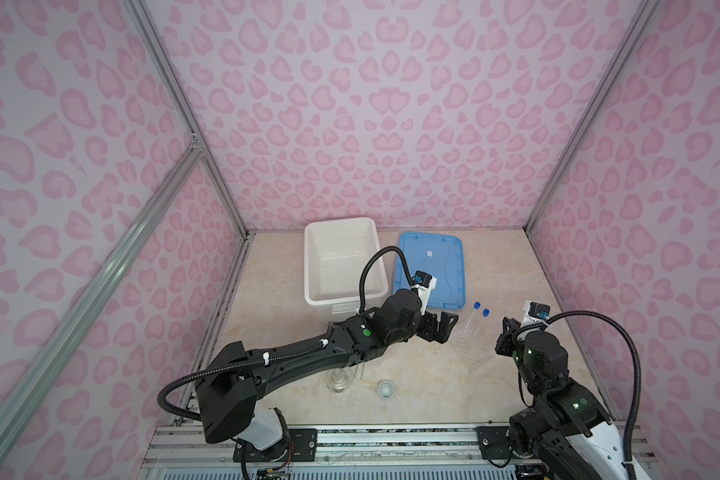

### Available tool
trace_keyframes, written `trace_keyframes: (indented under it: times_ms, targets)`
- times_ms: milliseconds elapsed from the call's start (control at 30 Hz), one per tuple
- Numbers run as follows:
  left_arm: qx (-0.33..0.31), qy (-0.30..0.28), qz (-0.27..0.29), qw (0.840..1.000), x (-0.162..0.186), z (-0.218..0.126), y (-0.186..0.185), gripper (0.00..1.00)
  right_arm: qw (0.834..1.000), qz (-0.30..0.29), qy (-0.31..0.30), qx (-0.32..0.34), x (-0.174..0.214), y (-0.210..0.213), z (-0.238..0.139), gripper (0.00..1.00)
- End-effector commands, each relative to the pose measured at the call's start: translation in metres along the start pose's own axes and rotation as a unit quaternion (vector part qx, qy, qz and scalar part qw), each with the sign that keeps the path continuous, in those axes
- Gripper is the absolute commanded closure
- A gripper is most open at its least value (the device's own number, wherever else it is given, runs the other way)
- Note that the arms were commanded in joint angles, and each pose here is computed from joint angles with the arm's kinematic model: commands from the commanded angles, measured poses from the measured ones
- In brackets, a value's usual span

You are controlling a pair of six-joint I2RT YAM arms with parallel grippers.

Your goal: Organize the chemistry lab equipment

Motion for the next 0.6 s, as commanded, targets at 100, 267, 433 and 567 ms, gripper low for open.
trace_keyframes:
  times_ms: [100, 267, 433, 567]
  targets:
    - [0.033, -0.004, -0.013, 0.999, 0.001, 0.006, -0.009, 0.02, 0.999, -0.005, -0.044, 0.007, -0.005, 0.002, 0.008, 0.87]
    - [0.030, -0.007, -0.010, 0.999, 0.000, 0.006, -0.008, 0.02, 0.999, -0.012, -0.036, 0.007, 0.002, 0.003, 0.012, 0.87]
    - [0.029, -0.003, -0.013, 0.999, 0.002, 0.009, -0.007, 0.02, 0.999, -0.012, -0.034, 0.006, 0.008, 0.004, 0.015, 0.86]
    - [0.026, -0.006, -0.012, 1.000, 0.001, 0.009, -0.007, 0.02, 0.999, -0.009, -0.035, 0.004, 0.011, 0.005, 0.017, 0.86]
Point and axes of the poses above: each gripper's point midway between its finger pads, its own z axis out along the fingers, its own y axis along the line the jaws close on, x = y × z, the point moved 4 cm from there along -z, back along the fingers, and after that the axes turned 15 degrees about -z, right-handed, at the moved point
